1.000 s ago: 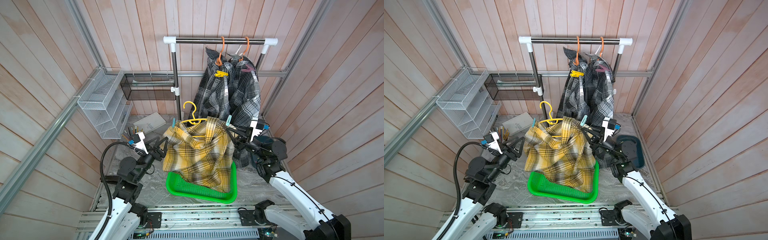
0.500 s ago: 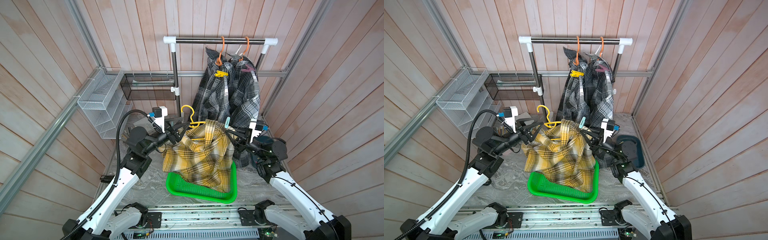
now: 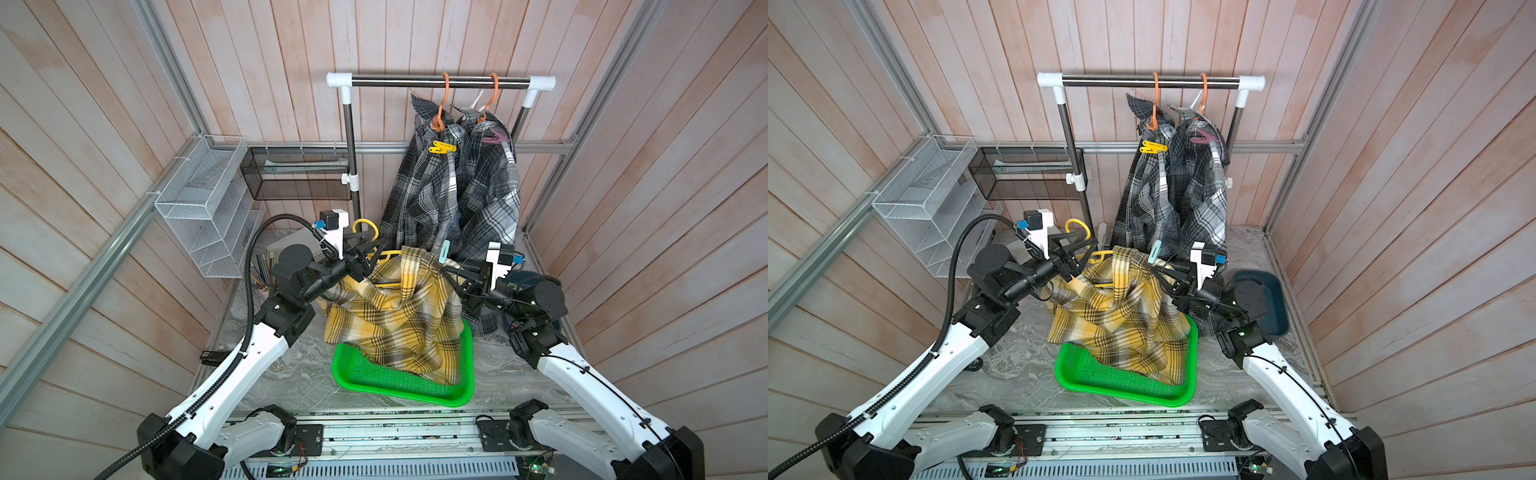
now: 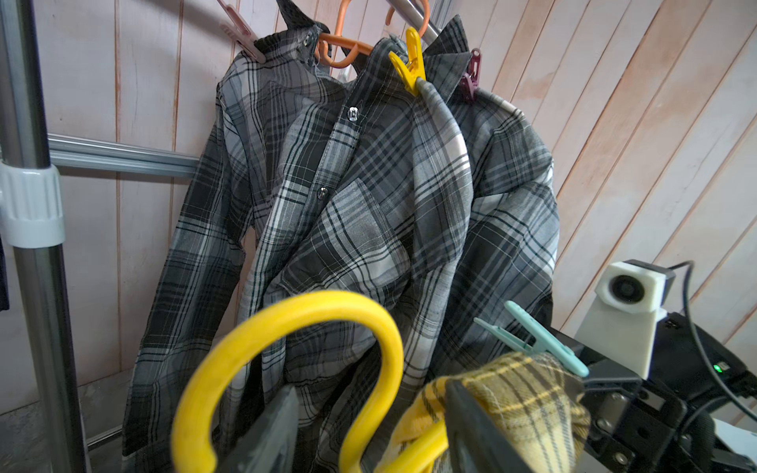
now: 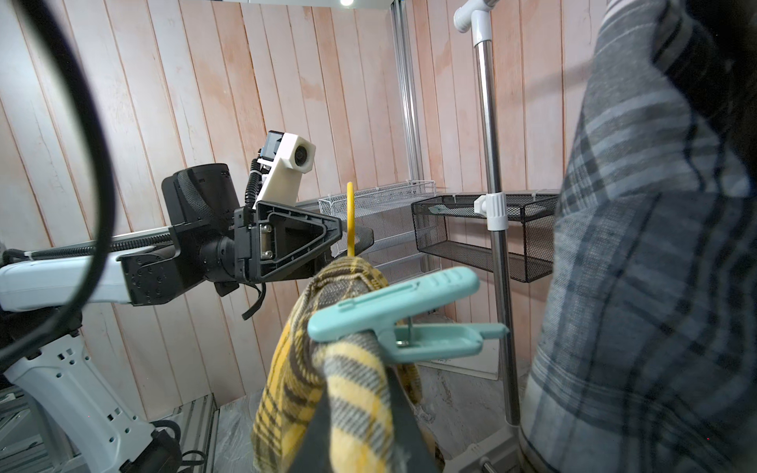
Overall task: Remove the clothespins securing long-sleeve shirts to the hanger
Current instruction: Place the long-sleeve shirt at the bin.
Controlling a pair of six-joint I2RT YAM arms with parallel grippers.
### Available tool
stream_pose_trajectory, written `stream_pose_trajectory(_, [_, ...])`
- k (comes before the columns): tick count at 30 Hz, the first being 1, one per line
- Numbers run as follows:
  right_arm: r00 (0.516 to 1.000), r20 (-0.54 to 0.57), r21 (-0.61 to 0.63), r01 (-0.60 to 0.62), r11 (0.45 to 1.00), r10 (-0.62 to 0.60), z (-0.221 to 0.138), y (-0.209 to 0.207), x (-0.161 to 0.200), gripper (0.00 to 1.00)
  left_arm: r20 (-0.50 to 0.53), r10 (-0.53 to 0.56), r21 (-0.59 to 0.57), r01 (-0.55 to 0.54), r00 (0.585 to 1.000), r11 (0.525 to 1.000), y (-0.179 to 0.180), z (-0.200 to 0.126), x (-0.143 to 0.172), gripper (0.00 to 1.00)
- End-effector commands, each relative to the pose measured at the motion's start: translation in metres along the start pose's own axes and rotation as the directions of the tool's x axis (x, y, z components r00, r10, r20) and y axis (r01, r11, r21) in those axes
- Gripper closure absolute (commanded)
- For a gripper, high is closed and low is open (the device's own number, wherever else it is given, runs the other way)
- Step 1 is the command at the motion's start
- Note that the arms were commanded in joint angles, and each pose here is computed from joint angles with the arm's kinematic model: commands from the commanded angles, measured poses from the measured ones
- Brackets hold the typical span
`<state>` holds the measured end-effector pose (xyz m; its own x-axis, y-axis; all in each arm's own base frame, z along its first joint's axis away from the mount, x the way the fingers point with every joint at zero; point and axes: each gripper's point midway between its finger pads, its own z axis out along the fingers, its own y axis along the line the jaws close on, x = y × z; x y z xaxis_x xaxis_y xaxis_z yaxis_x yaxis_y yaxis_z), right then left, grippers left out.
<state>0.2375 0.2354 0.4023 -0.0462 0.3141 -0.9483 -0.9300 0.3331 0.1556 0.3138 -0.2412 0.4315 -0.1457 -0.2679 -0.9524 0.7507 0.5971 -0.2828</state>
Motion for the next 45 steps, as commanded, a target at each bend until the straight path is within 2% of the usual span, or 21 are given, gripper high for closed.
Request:
stream_pose_trajectory(1, [0.998,0.036,-0.013,0.048,0.999,-0.047,0.004,0.008,-0.015,1.00,0.055,0.037,0.006,-0.037,0.998,0.999,-0.005,0.002,-0.019,0.47])
stream_pose_trajectory(16, [0.999,-0.026,0.007,0.044,0.999,-0.044,0.015,0.003,0.006,1.00,0.072,0.074,0.008,-0.075,0.995,0.997,-0.004,-0.001,-0.012,0.77])
stream_pose_trajectory(19, [0.998,-0.036,0.012,0.042,0.999,-0.041,0.016,0.002,0.010,1.00,0.067,0.080,0.008,-0.081,0.995,0.997,-0.004,-0.001,-0.009,0.88])
stream_pose_trajectory(21, [0.998,-0.040,0.016,0.043,0.999,-0.042,0.017,0.002,0.011,1.00,0.068,0.096,0.009,-0.096,0.993,0.995,-0.004,-0.002,-0.008,0.98])
stream_pose_trajectory(26, [0.998,-0.058,0.011,0.039,0.999,-0.038,0.016,0.002,0.013,1.00,0.116,0.150,-0.001,-0.151,0.982,0.989,-0.004,-0.012,-0.008,1.00])
stream_pose_trajectory(28, [0.997,-0.066,0.009,0.035,0.999,-0.034,0.016,0.003,0.015,0.94,0.144,0.177,-0.012,-0.177,0.974,0.984,-0.003,-0.018,-0.009,1.00])
stream_pose_trajectory(32, [0.996,-0.083,0.007,0.027,1.000,-0.026,0.014,0.005,0.018,0.68,0.209,0.224,-0.008,-0.228,0.952,0.974,-0.006,-0.032,-0.014,1.00])
stream_pose_trajectory(35, [0.996,-0.091,-0.008,0.023,1.000,-0.024,0.011,0.009,0.017,0.56,0.261,0.253,-0.013,-0.258,0.932,0.966,-0.004,-0.044,-0.018,1.00])
stream_pose_trajectory(42, [0.989,-0.146,-0.061,-0.024,0.998,0.015,0.002,0.016,0.010,0.38,0.295,0.309,-0.004,-0.322,0.904,0.947,-0.004,-0.058,-0.015,1.00])
stream_pose_trajectory(45, [0.986,-0.161,-0.101,-0.062,0.993,0.045,-0.004,0.018,0.004,0.34,0.293,0.333,0.038,-0.358,0.896,0.933,-0.010,-0.058,-0.010,1.00])
